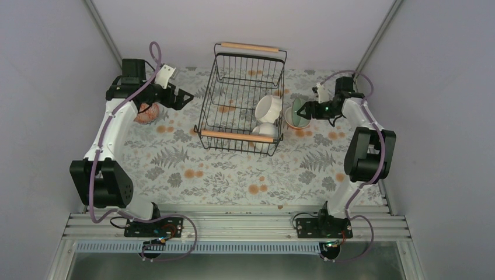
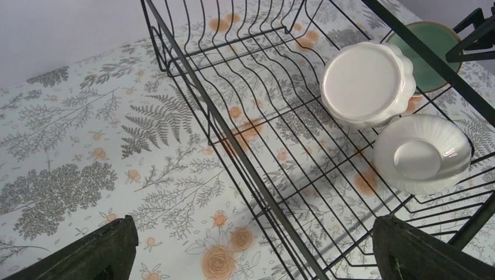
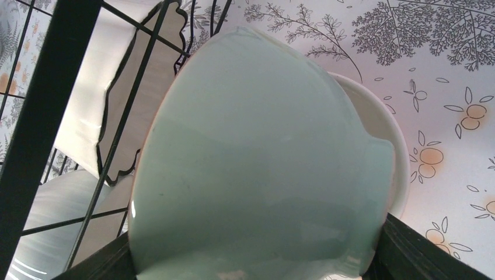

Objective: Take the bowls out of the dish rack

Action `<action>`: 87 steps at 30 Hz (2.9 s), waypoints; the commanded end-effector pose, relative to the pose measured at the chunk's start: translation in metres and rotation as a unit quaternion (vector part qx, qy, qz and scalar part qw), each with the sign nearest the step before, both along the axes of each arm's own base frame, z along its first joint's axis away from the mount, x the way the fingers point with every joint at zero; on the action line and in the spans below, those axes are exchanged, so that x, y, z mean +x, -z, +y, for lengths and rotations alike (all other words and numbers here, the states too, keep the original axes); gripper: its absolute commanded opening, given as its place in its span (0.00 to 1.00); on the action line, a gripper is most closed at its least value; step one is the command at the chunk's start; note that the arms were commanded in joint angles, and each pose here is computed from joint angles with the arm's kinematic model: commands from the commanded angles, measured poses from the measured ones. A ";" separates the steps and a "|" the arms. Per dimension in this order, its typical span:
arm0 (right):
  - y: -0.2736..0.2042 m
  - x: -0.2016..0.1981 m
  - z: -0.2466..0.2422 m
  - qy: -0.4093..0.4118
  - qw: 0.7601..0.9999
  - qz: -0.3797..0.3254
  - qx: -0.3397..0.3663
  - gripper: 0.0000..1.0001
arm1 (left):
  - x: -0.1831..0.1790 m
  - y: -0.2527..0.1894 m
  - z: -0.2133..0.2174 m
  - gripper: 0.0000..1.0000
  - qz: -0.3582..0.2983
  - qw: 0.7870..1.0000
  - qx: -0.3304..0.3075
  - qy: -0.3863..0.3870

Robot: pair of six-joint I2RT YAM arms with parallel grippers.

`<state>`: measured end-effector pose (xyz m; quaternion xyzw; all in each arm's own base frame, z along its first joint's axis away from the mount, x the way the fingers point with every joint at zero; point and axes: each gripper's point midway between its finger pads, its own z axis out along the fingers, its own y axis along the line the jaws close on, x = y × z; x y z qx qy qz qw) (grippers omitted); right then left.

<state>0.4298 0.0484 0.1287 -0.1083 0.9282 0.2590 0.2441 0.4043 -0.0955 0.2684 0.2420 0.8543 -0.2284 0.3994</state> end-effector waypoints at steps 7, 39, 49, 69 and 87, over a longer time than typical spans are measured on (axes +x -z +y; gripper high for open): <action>-0.016 0.003 0.001 -0.010 1.000 -0.027 0.007 0.69 | -0.006 -0.011 -0.002 1.00 -0.014 1.000 -0.013 0.006; -0.029 0.023 -0.012 0.010 0.999 -0.035 -0.024 1.00 | -0.008 -0.008 -0.006 1.00 -0.008 1.000 -0.025 0.015; -0.047 0.016 -0.031 0.030 0.991 -0.064 -0.109 0.97 | -0.007 -0.009 -0.006 1.00 -0.010 1.000 -0.023 0.014; -0.146 -0.015 0.033 -0.033 0.971 -0.179 -0.157 0.96 | 0.019 -0.018 0.077 1.00 -0.037 0.987 0.118 -0.103; -0.139 -0.002 0.119 -0.117 0.959 -0.160 -0.202 0.96 | -0.010 0.080 0.146 1.00 0.029 0.969 0.228 -0.087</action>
